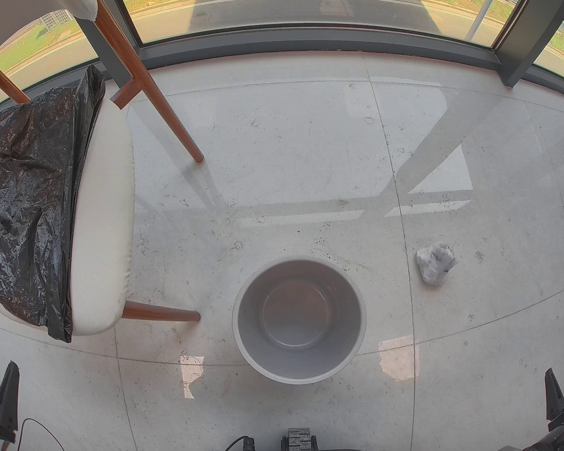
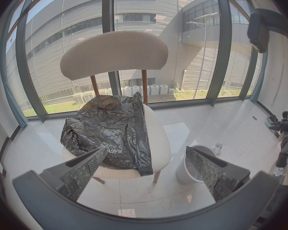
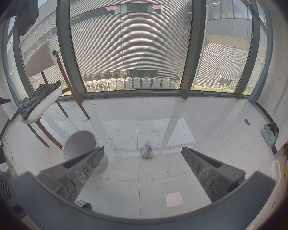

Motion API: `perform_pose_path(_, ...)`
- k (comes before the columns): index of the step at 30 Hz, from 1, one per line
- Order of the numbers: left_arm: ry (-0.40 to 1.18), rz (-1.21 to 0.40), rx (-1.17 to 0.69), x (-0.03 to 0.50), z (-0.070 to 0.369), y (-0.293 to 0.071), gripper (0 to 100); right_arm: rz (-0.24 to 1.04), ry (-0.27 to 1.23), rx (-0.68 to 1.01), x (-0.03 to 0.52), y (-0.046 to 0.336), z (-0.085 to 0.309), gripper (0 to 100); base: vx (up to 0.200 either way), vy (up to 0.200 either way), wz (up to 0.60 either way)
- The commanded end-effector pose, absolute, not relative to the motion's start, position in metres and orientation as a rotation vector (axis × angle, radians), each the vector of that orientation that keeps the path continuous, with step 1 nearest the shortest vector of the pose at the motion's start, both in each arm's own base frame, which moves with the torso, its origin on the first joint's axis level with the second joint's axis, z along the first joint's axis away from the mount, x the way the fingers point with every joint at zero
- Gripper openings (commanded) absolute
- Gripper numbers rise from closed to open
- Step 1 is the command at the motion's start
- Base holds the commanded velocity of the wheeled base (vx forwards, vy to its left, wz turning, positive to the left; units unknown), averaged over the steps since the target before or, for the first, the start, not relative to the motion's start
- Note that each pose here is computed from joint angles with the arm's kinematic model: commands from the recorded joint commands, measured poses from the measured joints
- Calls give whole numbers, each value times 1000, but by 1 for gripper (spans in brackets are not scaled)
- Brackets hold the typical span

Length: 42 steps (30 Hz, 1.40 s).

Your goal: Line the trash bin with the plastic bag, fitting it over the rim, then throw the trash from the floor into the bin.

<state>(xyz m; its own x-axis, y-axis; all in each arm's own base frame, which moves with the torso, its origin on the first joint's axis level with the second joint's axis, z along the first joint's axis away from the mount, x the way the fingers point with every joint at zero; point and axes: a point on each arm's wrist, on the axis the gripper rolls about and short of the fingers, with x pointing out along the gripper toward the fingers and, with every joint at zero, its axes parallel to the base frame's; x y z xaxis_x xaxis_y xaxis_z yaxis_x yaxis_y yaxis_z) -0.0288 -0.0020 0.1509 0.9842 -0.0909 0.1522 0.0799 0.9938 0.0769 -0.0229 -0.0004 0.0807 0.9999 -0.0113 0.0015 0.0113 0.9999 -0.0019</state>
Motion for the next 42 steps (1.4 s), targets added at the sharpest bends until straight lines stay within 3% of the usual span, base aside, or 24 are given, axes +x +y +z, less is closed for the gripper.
perform_pose_path(1, 50, -100, 62, 24, 207, -2, 100, -11, 2, -2, -23, 0, 76, 100, 0, 0, 0)
perform_pose_path(19, 256, -156, 41, 133, 250, -3, 100, -11, 0, 0, -23, 0, 76, 100, 0, 0, 0)
perform_pose_path(27, 227, -159, 13, 188, 247, -3, 100, -11, 0, 0, -23, 0, 76, 100, 0, 0, 0)
perform_pose_path(42, 194, -129, 0, 240, 251, 4, 100, -12, 2, 0, -23, 0, 76, 100, 0, 0, 0)
